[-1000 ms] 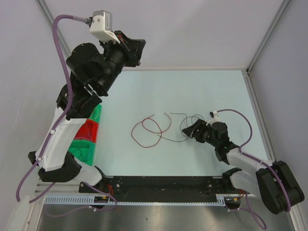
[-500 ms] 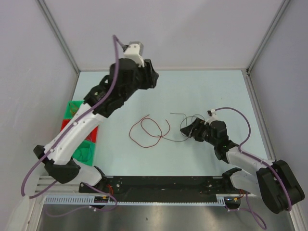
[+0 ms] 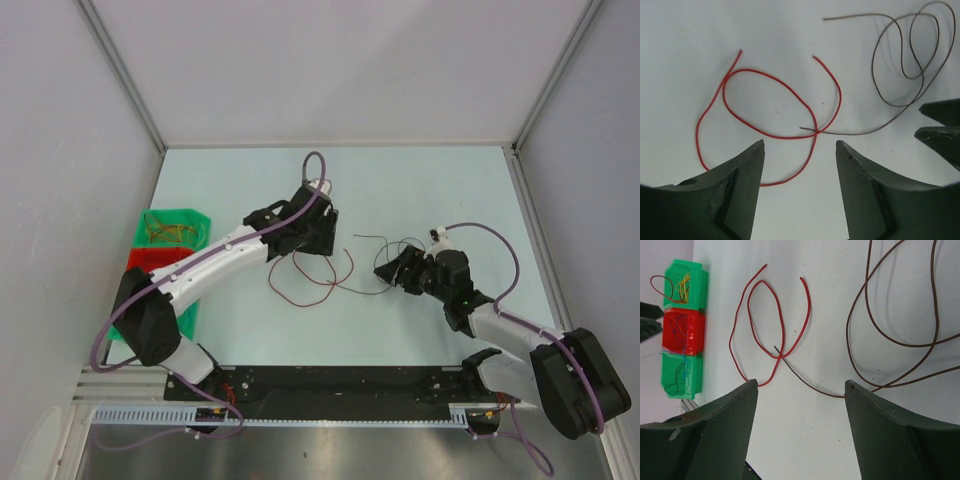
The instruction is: Untangle the cables
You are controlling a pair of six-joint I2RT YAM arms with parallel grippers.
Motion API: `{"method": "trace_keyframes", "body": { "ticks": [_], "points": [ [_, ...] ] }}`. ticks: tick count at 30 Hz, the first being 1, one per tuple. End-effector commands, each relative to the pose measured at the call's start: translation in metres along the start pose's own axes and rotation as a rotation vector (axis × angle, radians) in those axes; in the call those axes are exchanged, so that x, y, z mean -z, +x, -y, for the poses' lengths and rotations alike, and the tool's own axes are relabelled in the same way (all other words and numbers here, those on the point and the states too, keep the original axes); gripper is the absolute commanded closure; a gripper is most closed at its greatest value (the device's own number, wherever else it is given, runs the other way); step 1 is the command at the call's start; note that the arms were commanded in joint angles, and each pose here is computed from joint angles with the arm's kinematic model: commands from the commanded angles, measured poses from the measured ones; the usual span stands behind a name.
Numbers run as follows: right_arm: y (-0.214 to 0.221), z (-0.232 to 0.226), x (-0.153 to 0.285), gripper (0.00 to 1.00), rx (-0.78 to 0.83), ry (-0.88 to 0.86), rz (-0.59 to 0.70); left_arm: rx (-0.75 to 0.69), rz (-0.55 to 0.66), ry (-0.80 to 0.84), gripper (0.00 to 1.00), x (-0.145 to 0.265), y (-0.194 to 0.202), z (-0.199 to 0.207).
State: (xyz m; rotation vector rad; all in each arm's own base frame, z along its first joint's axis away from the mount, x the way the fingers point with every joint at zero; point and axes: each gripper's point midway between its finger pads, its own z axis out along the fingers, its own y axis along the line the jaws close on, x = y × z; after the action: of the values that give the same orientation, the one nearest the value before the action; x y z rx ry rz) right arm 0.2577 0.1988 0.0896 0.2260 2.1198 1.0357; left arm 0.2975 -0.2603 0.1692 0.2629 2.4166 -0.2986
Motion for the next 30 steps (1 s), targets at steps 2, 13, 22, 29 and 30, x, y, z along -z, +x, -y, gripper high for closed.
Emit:
{"method": "trace_keyframes", "body": {
  "ticks": [2, 13, 22, 29, 30],
  "points": [
    [-0.013, -0.012, -0.004, 0.25, 0.021, -0.031, 0.023, -0.100, 0.009, 0.154, 0.36, -0.017, 0.018, 0.044],
    [-0.012, -0.011, -0.005, 0.25, 0.016, -0.035, 0.014, -0.197, -0.109, 0.098, 0.33, -0.069, 0.063, 0.052],
    [-0.011, -0.011, -0.005, 0.25, 0.010, -0.038, 0.007, -0.237, -0.185, 0.047, 0.35, -0.097, 0.093, 0.046],
    [-0.011, -0.011, -0.005, 0.25, 0.008, -0.042, 0.006, -0.233, -0.182, 0.017, 0.38, -0.108, 0.095, 0.043],
    [-0.012, -0.010, -0.005, 0.25, 0.005, -0.040, 0.006, -0.235, -0.190, 0.004, 0.39, -0.111, 0.097, 0.041]
  ]
}}
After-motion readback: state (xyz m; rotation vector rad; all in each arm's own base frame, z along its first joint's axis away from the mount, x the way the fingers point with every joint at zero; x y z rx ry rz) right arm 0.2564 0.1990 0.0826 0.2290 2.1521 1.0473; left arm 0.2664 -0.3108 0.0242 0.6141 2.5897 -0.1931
